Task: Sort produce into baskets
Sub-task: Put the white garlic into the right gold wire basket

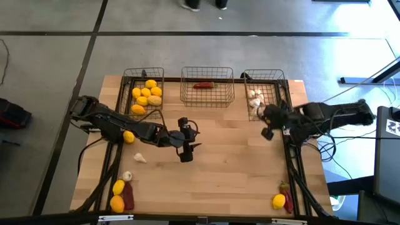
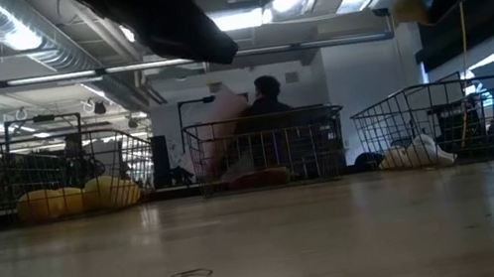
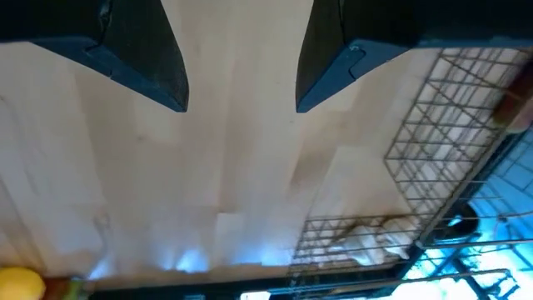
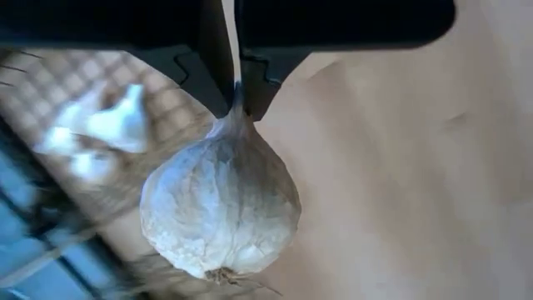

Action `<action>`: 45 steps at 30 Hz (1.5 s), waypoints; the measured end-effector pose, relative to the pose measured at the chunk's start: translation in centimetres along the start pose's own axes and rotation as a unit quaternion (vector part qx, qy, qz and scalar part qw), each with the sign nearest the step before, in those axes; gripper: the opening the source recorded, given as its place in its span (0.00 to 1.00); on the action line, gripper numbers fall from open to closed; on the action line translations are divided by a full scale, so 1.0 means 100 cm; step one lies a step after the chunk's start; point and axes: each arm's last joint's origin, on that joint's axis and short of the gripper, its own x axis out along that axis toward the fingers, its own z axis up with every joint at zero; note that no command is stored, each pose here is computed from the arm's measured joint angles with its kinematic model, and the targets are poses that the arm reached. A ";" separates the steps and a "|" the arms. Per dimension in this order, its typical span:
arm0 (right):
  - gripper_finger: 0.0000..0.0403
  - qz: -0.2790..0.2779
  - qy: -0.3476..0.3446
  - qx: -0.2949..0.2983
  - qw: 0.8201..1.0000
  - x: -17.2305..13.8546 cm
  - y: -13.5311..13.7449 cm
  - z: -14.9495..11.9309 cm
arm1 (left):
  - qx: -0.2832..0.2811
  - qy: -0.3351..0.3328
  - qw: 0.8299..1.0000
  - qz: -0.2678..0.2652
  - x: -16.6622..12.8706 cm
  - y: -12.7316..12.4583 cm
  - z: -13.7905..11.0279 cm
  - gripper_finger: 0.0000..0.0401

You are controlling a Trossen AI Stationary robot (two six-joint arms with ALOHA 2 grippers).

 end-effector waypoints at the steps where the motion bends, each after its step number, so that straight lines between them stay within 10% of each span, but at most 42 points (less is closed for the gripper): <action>1: 0.01 -0.016 0.001 0.006 1.000 0.003 -0.006 0.003 | -0.002 0.000 1.000 0.003 0.001 0.002 0.000 0.55; 27: 0.01 -0.086 0.186 0.115 0.972 0.119 -0.145 0.034 | -0.036 0.010 0.999 0.021 0.006 0.014 -0.001 0.55; 38: 0.02 -0.085 0.231 0.132 0.960 0.140 -0.160 0.026 | -0.036 0.010 0.999 0.021 0.006 0.014 -0.001 0.55; 45: 0.22 -0.090 0.239 0.129 0.958 0.144 -0.160 0.025 | -0.036 0.011 0.999 0.022 0.007 0.014 -0.001 0.55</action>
